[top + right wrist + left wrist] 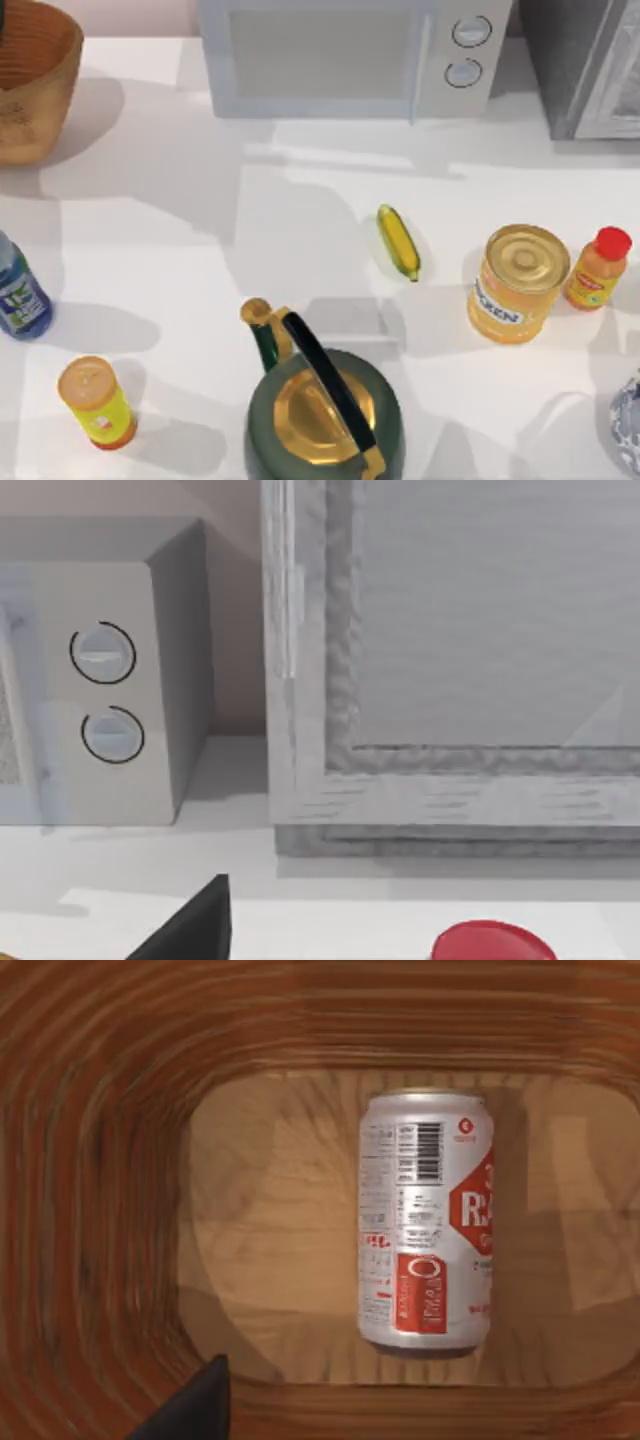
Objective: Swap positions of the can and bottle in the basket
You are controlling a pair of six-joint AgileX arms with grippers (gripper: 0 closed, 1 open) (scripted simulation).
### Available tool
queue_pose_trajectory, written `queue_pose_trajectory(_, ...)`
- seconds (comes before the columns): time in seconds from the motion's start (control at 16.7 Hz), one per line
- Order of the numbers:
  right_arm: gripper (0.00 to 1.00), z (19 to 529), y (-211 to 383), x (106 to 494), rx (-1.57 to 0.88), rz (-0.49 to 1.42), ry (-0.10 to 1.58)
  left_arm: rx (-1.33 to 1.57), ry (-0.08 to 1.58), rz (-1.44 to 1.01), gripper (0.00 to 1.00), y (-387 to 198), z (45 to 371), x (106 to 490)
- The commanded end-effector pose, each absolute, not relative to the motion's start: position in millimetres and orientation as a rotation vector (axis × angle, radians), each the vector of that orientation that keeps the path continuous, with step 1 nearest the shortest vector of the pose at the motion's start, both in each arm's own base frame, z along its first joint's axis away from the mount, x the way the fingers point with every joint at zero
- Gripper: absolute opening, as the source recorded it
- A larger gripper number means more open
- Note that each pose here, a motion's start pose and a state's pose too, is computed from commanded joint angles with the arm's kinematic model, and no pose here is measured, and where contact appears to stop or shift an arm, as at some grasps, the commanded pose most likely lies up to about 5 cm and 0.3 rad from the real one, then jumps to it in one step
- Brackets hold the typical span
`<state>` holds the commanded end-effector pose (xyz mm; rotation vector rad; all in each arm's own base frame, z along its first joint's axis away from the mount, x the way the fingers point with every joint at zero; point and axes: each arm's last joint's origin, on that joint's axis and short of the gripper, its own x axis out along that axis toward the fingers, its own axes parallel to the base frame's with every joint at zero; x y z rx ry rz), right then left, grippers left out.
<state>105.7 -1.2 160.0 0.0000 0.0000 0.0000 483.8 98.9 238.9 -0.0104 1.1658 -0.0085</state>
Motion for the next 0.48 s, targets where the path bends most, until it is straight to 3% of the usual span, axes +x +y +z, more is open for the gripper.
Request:
queue_pose_trajectory(0.24, 1.0, 160.0, -1.2, 105.7, 0.0, 0.0, 0.0, -0.027, 1.249, -0.041, 1.0, 106.8, 196.6, 508.9)
queue_pose_trajectory(0.48, 1.0, 160.0, -1.2, 105.7, 0.0, 0.0, 0.0, -0.03, 1.267, -0.049, 1.0, 108.0, 186.2, 513.7)
